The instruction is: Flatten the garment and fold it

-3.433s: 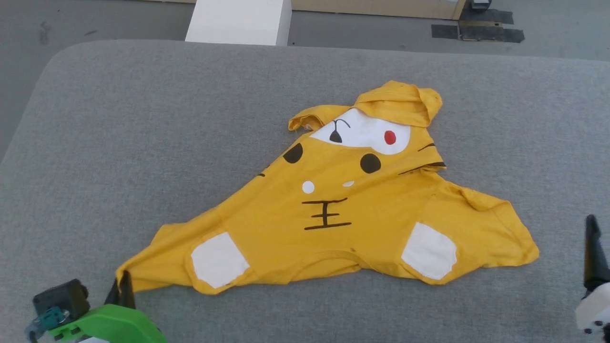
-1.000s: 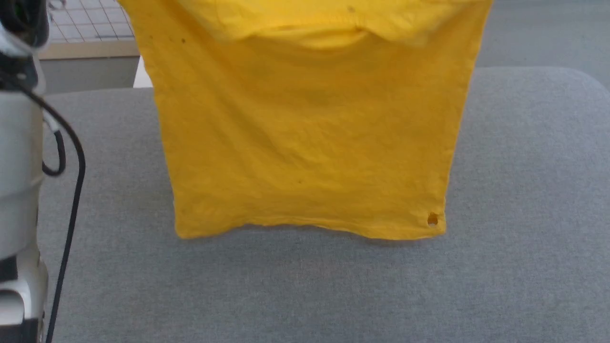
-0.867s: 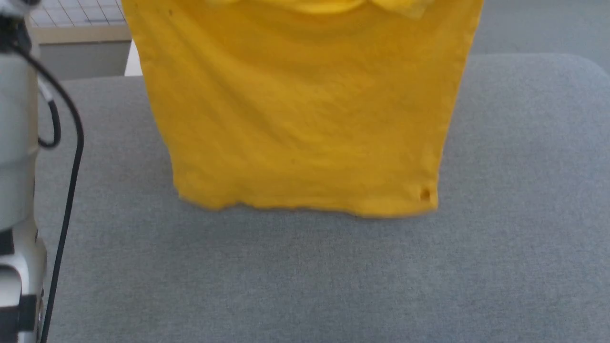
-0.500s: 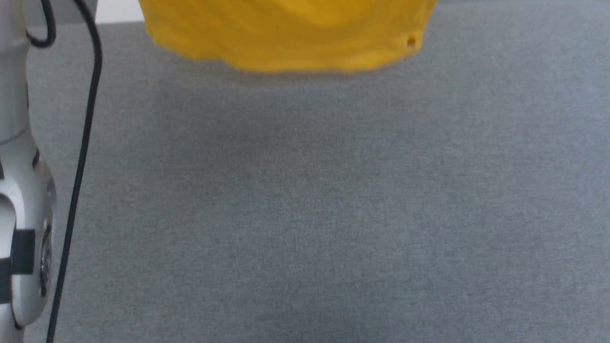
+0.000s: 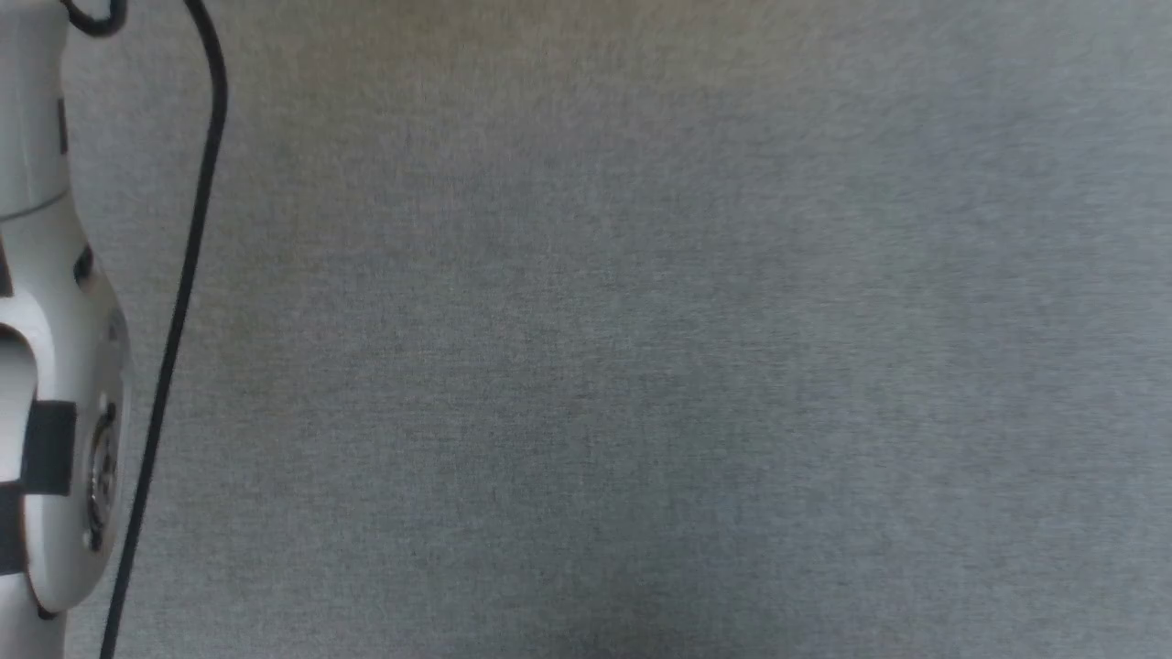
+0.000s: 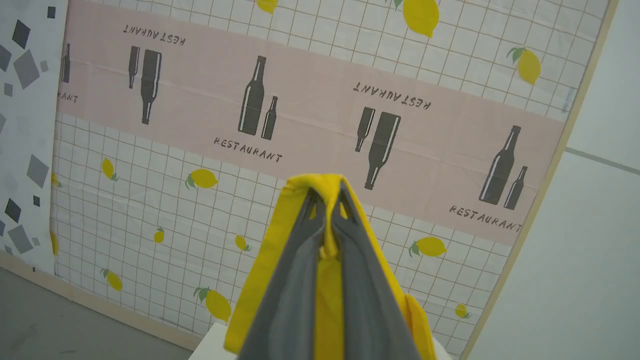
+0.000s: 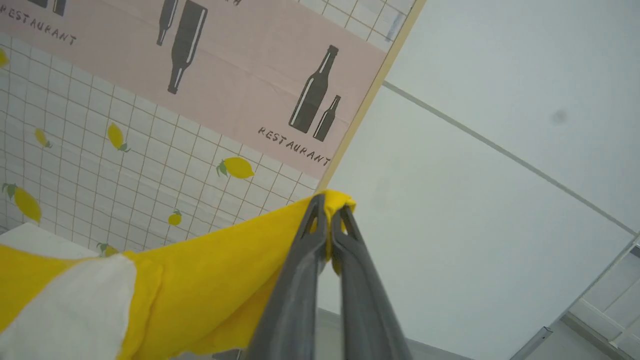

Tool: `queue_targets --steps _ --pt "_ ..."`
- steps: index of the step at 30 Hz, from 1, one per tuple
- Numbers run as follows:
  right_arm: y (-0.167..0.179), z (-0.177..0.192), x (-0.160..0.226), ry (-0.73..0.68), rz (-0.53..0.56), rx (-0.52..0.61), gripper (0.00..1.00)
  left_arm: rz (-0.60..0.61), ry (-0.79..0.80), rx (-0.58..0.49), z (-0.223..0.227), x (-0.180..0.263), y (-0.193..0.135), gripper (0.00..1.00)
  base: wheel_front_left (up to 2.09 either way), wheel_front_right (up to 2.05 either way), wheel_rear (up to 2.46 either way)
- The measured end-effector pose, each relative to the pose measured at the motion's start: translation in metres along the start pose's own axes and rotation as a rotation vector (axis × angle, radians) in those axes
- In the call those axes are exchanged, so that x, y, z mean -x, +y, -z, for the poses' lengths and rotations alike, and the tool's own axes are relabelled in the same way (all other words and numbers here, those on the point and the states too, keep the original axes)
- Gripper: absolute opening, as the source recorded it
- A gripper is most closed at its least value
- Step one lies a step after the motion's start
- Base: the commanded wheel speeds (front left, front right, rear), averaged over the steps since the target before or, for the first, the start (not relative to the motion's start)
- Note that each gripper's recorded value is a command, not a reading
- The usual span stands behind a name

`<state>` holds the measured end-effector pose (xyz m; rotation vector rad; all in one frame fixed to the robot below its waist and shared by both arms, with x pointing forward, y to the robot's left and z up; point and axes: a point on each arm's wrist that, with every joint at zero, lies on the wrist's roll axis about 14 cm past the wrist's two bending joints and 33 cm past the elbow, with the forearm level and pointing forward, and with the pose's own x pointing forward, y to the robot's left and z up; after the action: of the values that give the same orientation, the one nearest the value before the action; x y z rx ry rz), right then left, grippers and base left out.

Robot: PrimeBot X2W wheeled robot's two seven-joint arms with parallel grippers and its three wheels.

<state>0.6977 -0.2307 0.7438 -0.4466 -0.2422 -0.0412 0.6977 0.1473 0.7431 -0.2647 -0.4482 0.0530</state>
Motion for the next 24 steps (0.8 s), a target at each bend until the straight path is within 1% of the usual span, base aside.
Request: queue_targets --steps 5,9,12,17,21,24 --pt "0.035 0.062 -0.008 0.086 -0.069 -0.002 0.00 -0.032 0.103 -0.007 0.066 0.010 0.028 0.00 0.00 0.00 0.00" --pt "0.060 0.099 -0.002 0.137 -0.131 -0.040 0.00 -0.025 0.184 0.007 0.100 0.023 0.039 0.00 0.00 0.00 0.00" --pt "0.068 0.111 0.009 0.151 -0.162 -0.086 0.00 -0.007 0.230 0.039 0.110 0.036 0.039 0.00 0.00 0.00 0.00" --pt "0.066 0.113 0.032 0.136 -0.189 -0.190 0.00 0.031 0.289 0.104 0.112 0.059 0.033 0.00 0.00 0.00 0.00" --pt "0.065 0.120 0.063 0.160 -0.211 -0.251 0.00 0.062 0.346 0.137 0.112 0.088 0.033 0.00 0.00 0.00 0.00" --pt "0.061 0.123 0.088 0.180 -0.218 -0.286 0.00 0.061 0.390 0.168 0.110 0.112 0.039 0.00 0.00 0.00 0.00"
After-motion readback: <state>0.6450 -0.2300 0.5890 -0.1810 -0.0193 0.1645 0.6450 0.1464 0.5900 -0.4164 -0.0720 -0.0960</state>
